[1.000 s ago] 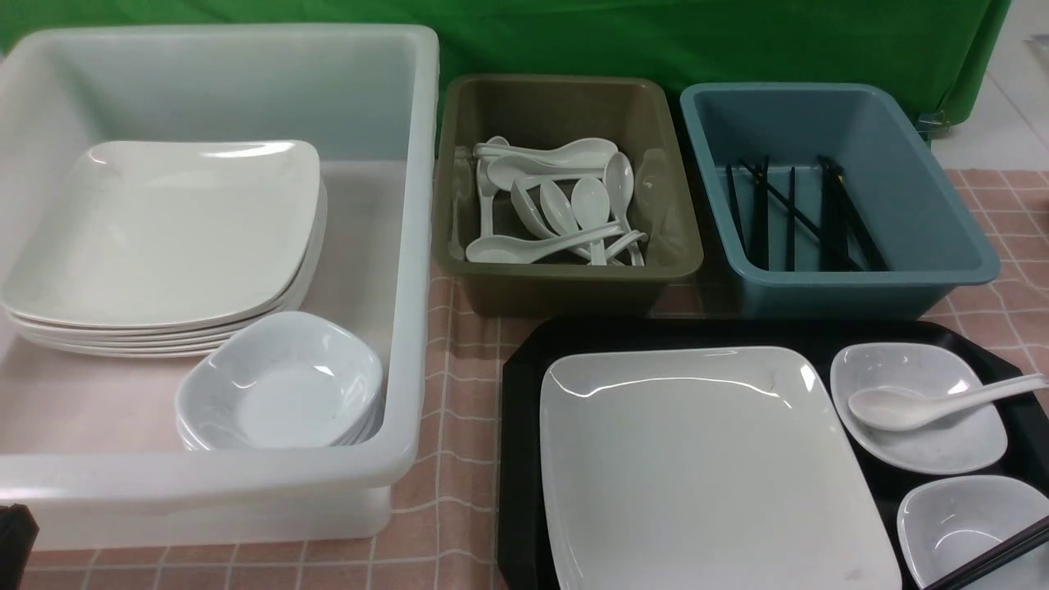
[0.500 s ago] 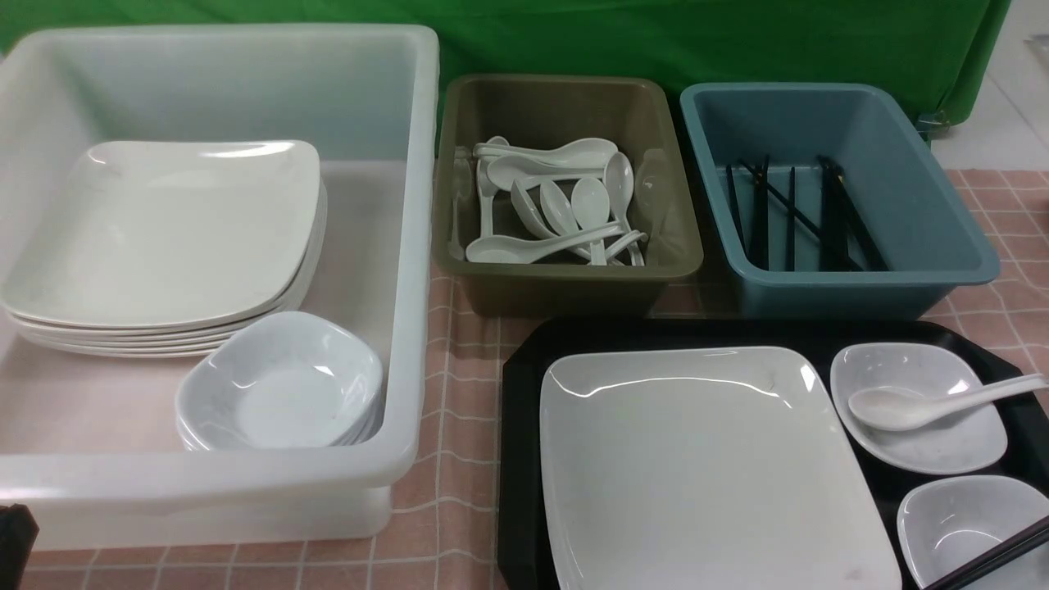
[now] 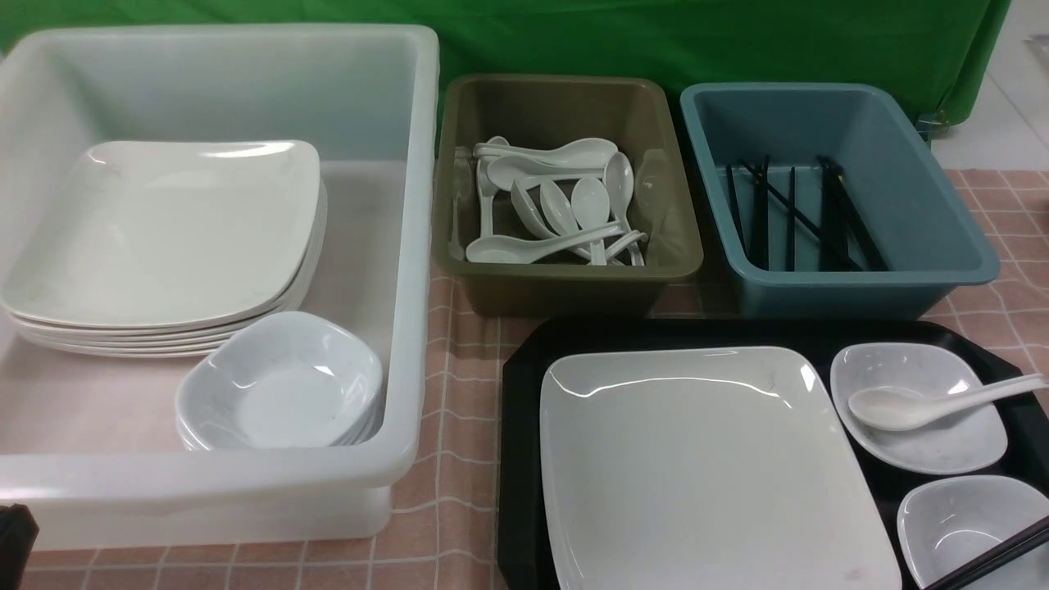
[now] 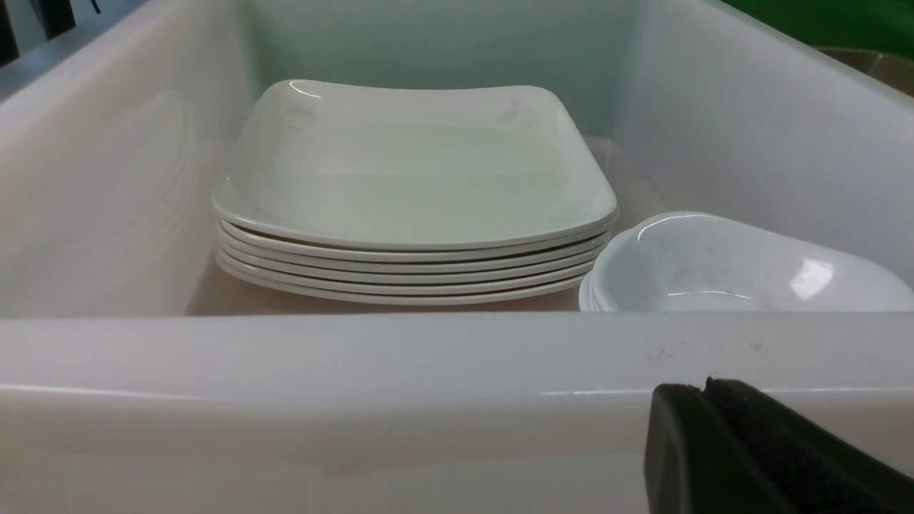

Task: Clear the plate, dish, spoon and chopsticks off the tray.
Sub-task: Use the right arm to grab a pair of chopsticks from the plate, then use the right arm to put the chopsticks into the small storage box on the right, then use the right arm to grab a soup spoon from the plate

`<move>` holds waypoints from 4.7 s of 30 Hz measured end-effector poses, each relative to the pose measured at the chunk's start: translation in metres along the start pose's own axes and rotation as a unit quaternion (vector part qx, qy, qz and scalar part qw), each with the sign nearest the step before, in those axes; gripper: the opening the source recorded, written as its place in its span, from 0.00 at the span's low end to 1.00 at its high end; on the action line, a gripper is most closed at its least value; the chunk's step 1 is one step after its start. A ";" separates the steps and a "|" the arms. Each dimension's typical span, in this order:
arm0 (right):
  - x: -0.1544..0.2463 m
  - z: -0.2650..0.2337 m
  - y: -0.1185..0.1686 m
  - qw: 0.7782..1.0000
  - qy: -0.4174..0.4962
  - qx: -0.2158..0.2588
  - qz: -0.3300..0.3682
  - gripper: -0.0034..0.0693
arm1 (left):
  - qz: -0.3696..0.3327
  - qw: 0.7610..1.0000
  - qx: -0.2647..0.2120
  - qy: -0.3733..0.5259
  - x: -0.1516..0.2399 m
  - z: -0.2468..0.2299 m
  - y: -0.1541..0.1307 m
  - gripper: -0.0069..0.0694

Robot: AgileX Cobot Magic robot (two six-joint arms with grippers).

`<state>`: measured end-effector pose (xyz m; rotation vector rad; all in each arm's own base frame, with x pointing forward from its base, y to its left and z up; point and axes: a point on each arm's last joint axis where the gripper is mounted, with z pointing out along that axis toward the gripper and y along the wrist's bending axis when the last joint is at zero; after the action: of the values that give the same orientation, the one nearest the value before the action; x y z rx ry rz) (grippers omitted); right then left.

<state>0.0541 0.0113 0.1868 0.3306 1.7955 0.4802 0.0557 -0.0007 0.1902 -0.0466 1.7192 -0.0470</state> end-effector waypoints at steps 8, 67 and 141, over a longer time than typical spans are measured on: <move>-0.001 0.000 0.002 0.985 -0.005 -0.015 0.171 0.38 | 0.000 1.000 0.000 0.000 0.000 0.000 0.000 0.10; -0.030 0.190 -0.014 0.800 0.378 0.418 0.207 0.29 | 0.000 1.000 0.000 0.000 0.000 0.000 0.000 0.10; -0.212 0.210 0.051 0.857 0.409 0.286 -0.129 0.09 | 0.001 1.000 0.000 0.000 0.000 0.000 0.000 0.10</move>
<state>0.3127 -0.0098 0.3430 0.2980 2.7701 -0.1740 0.0557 -0.0007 0.1902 -0.0456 1.7192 -0.0462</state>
